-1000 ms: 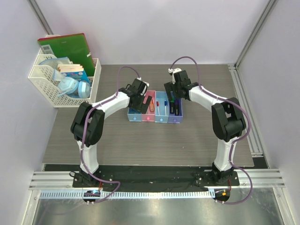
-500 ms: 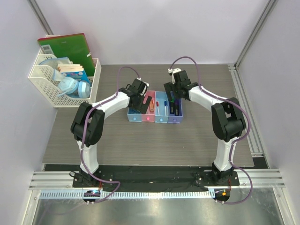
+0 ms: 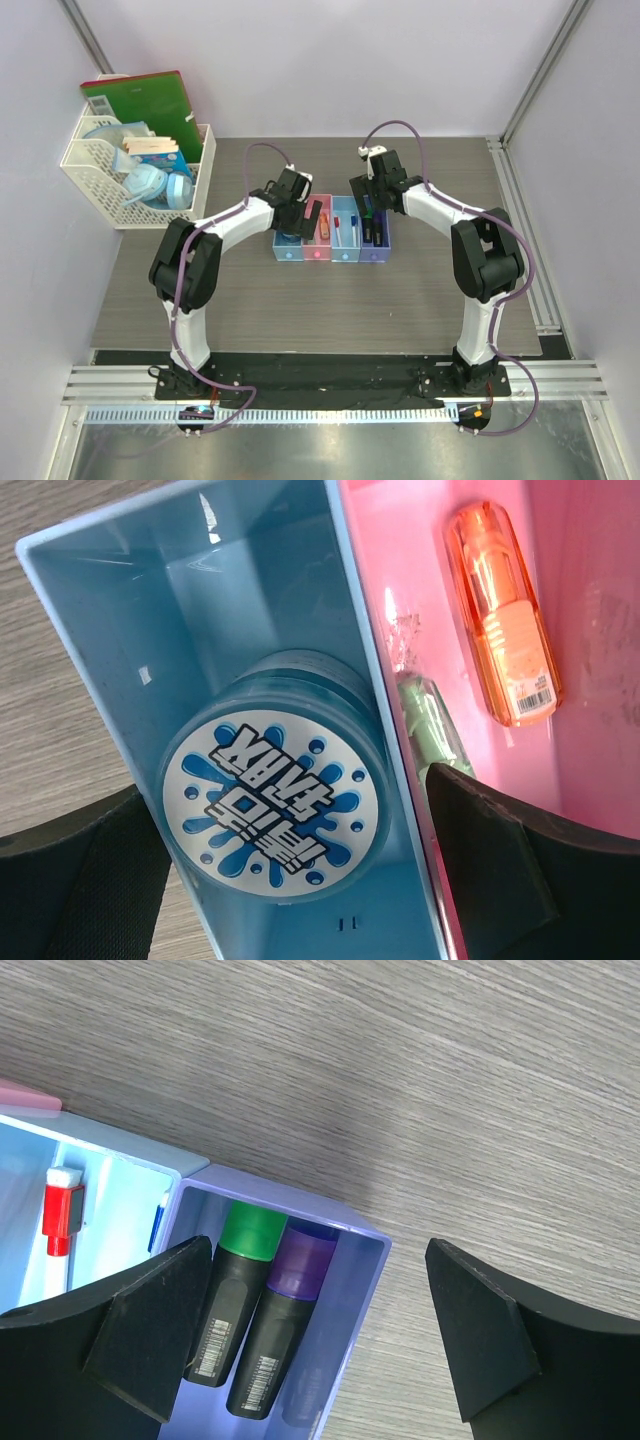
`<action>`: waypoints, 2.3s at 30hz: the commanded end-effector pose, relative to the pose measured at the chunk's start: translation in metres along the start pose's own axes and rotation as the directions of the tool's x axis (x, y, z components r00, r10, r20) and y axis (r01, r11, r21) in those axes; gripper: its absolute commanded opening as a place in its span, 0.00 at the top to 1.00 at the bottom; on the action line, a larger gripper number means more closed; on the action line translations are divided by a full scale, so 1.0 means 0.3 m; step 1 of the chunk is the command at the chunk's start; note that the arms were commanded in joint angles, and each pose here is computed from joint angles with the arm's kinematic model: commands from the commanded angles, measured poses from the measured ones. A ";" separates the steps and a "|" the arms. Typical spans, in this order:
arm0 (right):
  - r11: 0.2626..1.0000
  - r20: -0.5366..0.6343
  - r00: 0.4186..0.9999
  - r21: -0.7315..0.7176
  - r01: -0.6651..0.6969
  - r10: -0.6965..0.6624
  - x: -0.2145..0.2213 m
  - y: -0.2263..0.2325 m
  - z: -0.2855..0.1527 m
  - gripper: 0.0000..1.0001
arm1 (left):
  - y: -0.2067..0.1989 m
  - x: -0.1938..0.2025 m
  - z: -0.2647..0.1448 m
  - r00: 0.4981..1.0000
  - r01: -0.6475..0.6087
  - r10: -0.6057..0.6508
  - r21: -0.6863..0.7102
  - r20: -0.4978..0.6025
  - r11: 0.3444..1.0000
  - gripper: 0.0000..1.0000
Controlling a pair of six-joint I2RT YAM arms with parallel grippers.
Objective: Sort the stationery into containers
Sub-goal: Move the storage box to the center of the board.
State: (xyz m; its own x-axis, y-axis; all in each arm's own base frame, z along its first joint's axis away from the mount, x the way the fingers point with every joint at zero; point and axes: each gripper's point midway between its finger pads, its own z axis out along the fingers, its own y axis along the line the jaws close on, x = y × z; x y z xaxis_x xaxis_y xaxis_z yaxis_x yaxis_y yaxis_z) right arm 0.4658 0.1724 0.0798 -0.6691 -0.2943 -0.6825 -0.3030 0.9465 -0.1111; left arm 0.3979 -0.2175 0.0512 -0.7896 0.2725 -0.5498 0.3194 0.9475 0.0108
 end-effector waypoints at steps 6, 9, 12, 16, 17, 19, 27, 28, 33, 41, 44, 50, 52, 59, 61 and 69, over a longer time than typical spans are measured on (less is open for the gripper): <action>0.989 0.102 0.995 -0.144 0.018 -0.003 -0.106 0.152 -0.058 0.04 | -0.092 -0.155 -0.032 0.979 0.083 -0.098 0.087 0.177 0.993 0.00; 0.989 0.098 0.995 -0.144 0.018 -0.004 -0.100 0.153 -0.055 0.04 | -0.059 -0.165 -0.034 0.973 0.116 -0.121 0.040 0.195 0.992 0.00; 0.990 0.103 0.995 -0.139 0.021 -0.006 -0.106 0.149 -0.059 0.04 | -0.016 -0.187 -0.043 0.964 0.157 -0.153 -0.004 0.219 0.988 0.00; 0.990 0.111 0.994 -0.138 0.022 -0.007 -0.115 0.144 -0.070 0.04 | 0.035 -0.215 -0.059 0.951 0.214 -0.206 -0.012 0.232 0.977 0.00; 0.990 0.114 0.993 -0.139 0.023 -0.007 -0.118 0.147 -0.072 0.04 | 0.040 -0.219 -0.060 0.950 0.219 -0.212 -0.007 0.231 0.976 0.00; 0.990 0.117 0.993 -0.139 0.023 -0.007 -0.122 0.146 -0.074 0.04 | 0.059 -0.223 -0.060 0.944 0.243 -0.236 0.000 0.229 0.970 0.00; 0.989 0.116 0.993 -0.146 0.019 -0.002 -0.122 0.151 -0.074 0.04 | 0.072 -0.183 -0.014 0.946 0.274 -0.269 -0.004 0.183 0.962 0.00; 0.989 0.113 0.994 -0.146 0.019 -0.003 -0.119 0.151 -0.073 0.04 | 0.083 -0.180 -0.006 0.944 0.281 -0.271 -0.027 0.188 0.959 0.00; 0.988 0.106 0.994 -0.156 0.021 -0.004 -0.108 0.158 -0.066 0.04 | 0.127 -0.177 0.007 0.941 0.293 -0.268 -0.101 0.206 0.951 0.00; 0.990 0.052 0.999 -0.137 0.020 -0.013 -0.042 0.163 -0.007 0.05 | 0.142 -0.189 -0.024 0.936 0.295 -0.263 -0.112 0.235 0.949 0.00; 0.994 0.045 0.999 -0.103 0.021 -0.017 -0.029 0.141 0.004 0.05 | 0.143 -0.185 -0.029 0.937 0.292 -0.261 -0.112 0.234 0.950 0.00; 0.998 0.050 0.998 -0.046 0.033 -0.030 -0.030 0.100 -0.006 0.05 | 0.161 -0.182 -0.040 0.941 0.276 -0.239 -0.134 0.241 0.952 0.00; 0.999 0.053 0.998 -0.039 0.032 -0.030 -0.034 0.093 -0.009 0.05 | 0.166 -0.179 -0.047 0.941 0.272 -0.233 -0.139 0.246 0.952 0.00; 0.999 0.050 0.998 -0.028 0.028 -0.026 -0.030 0.081 -0.004 0.05 | 0.191 -0.188 -0.074 0.937 0.274 -0.230 -0.146 0.265 0.950 0.00; 0.999 0.043 0.999 -0.024 0.025 -0.024 -0.021 0.073 -0.001 0.05 | 0.206 -0.191 -0.081 0.934 0.281 -0.236 -0.147 0.267 0.948 0.00; 1.000 0.051 0.999 -0.009 0.004 -0.004 -0.030 0.037 -0.013 0.05 | 0.223 -0.209 -0.123 0.929 0.281 -0.235 -0.131 0.288 0.951 0.00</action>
State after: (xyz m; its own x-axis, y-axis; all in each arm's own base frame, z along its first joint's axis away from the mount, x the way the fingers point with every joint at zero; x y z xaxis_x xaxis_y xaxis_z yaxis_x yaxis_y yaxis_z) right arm 0.4541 0.1886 0.0671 -0.6729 -0.3194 -0.6673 -0.3422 0.9341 -0.1019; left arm 0.4404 -0.1669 0.0816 -0.7280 -0.0010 -0.6855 0.0072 0.9999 -0.0091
